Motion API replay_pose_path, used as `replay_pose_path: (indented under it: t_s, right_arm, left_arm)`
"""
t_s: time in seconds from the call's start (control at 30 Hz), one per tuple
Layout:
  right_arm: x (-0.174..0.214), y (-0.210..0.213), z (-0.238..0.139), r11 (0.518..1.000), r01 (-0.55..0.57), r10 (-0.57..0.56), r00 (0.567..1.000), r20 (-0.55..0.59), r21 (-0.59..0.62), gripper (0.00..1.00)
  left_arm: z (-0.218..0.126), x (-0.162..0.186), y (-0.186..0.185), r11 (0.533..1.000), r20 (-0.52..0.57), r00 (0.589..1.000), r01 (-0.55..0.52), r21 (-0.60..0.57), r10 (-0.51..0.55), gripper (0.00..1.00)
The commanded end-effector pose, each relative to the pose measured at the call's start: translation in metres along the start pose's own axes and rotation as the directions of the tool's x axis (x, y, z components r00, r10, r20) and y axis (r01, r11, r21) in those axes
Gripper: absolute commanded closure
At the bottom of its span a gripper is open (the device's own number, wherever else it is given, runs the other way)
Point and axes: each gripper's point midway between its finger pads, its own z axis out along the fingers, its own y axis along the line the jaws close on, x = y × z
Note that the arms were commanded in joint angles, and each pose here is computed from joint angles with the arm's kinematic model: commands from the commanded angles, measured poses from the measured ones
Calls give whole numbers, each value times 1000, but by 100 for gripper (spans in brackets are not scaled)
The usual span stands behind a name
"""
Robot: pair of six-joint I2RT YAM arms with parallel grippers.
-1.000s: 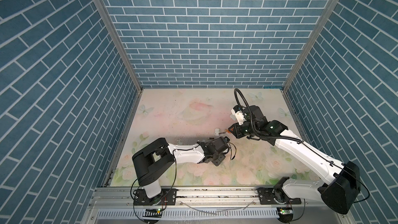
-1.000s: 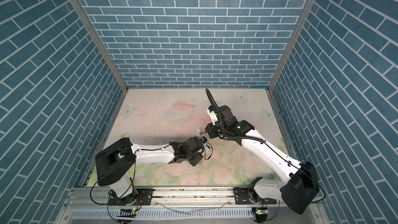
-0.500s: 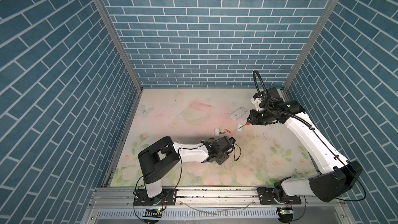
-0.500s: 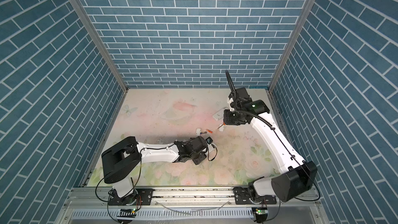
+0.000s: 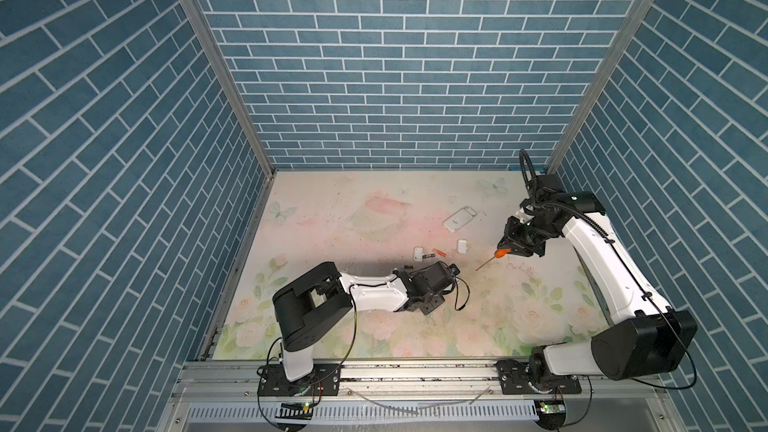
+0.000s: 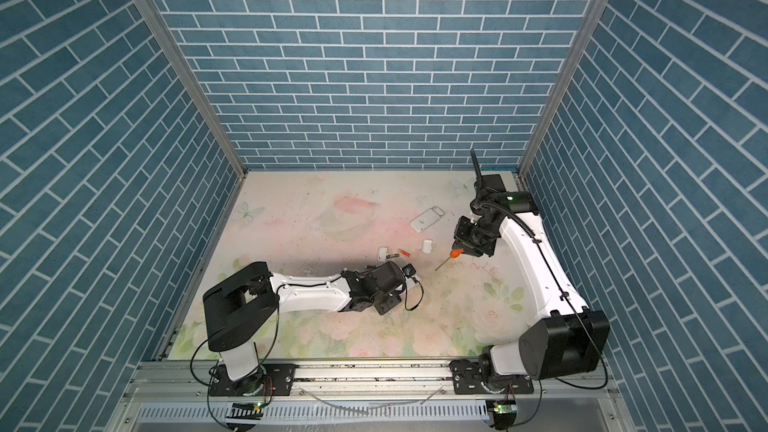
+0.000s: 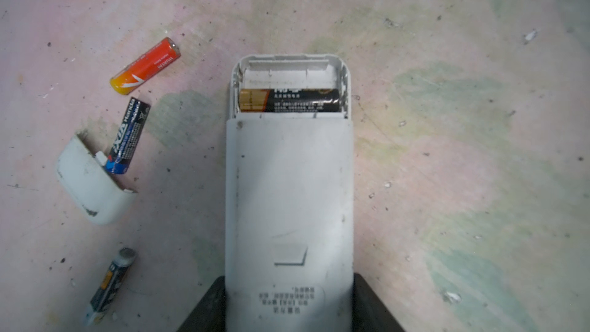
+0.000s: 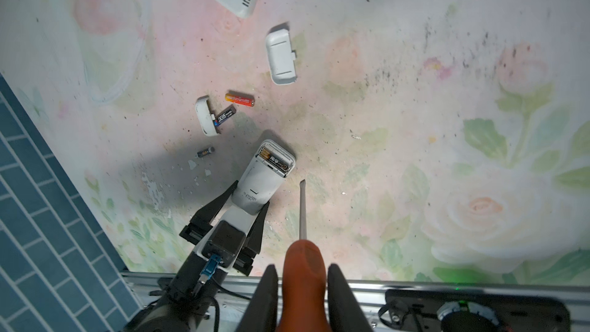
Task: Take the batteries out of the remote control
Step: 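Raise the screwdriver with the right gripper away from the remote, then lower the screwdriver tip into the remote beside the gold-ended battery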
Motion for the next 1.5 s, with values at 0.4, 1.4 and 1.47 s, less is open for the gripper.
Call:
replay_pose_path:
  t_s: [0.4, 1.4, 1.47]
  right_arm:
    - [11, -16, 30, 808, -590, 584, 802, -123, -8, 100]
    - [-8, -35, 66, 770, -638, 637, 770, -40, -8, 100]
    - [-7, -36, 65, 767, -641, 641, 767, -38, -7, 100]
  left_arm:
    - [14, 56, -9, 986, -154, 974, -167, -4, 165, 73]
    - [15, 45, -47, 962, -151, 963, -191, 197, 222, 73]
    - [15, 46, -47, 962, -150, 964, -189, 198, 220, 73]
